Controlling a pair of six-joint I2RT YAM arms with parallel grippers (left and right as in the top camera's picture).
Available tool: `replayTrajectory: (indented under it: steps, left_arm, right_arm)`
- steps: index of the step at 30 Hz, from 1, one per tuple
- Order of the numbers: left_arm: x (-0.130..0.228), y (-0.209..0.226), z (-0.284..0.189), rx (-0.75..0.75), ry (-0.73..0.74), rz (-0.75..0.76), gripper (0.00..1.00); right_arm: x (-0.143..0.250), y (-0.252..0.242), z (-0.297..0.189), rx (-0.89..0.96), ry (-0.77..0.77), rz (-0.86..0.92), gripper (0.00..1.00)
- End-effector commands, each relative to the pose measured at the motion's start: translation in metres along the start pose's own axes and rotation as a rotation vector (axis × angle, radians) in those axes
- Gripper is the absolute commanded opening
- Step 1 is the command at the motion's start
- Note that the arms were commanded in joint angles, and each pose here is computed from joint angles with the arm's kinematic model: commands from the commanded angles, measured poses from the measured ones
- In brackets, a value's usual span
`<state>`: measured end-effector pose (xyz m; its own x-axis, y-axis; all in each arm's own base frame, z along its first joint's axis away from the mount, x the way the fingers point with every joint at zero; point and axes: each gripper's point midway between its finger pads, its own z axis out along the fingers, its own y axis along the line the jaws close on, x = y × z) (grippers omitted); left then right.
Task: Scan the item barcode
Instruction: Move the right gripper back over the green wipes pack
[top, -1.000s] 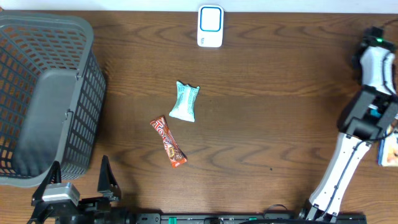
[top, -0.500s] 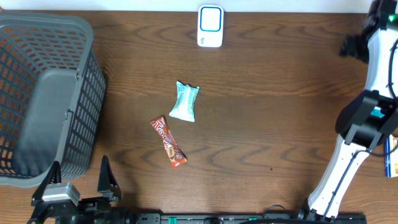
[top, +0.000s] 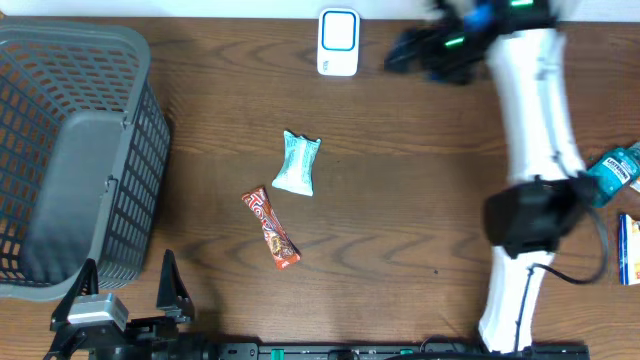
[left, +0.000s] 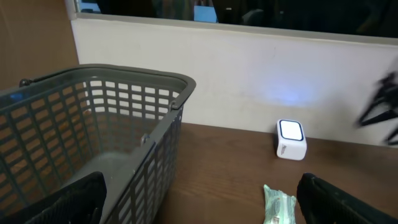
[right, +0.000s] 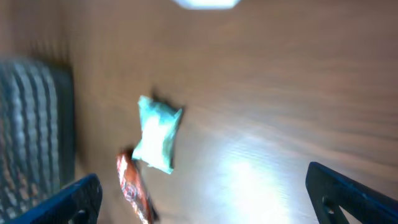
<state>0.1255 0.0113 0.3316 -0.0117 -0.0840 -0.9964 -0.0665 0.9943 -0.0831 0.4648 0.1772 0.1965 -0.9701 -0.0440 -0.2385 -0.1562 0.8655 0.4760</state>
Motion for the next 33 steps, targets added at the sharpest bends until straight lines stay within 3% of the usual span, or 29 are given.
replayTrajectory:
  steps: [1, 7, 21, 24, 27, 32, 33]
  left_arm:
    - [-0.001, -0.001, 0.000, 0.007, -0.011, 0.020, 0.98]
    - [-0.001, -0.001, 0.000, 0.007, -0.011, 0.020, 0.98]
    - [-0.001, -0.001, 0.000, 0.007, -0.011, 0.020, 0.98]
    - [-0.001, -0.001, 0.000, 0.007, -0.011, 0.020, 0.98]
    - [-0.001, -0.001, 0.000, 0.007, -0.011, 0.020, 0.98]
    - [-0.001, -0.001, 0.000, 0.007, -0.011, 0.020, 0.98]
    - [-0.001, -0.001, 0.000, 0.007, -0.011, 0.020, 0.98]
  right_arm:
    - [0.038, 0.032, 0.069, 0.044, 0.149, -0.057, 0.99]
    - [0.069, 0.061, 0.142, 0.036, 0.218, -0.073, 0.96]
    - [0.086, 0.038, 0.212, -0.022, 0.171, -0.046, 0.79]
    - [0.095, 0.032, 0.230, -0.052, 0.157, -0.020, 0.56]
    - [0.103, 0.018, 0.245, -0.055, 0.140, 0.038, 0.22]
    - [0.117, 0.001, 0.260, -0.066, 0.125, 0.022, 0.01]
    - [0.121, -0.001, 0.261, -0.063, 0.133, 0.012, 0.01]
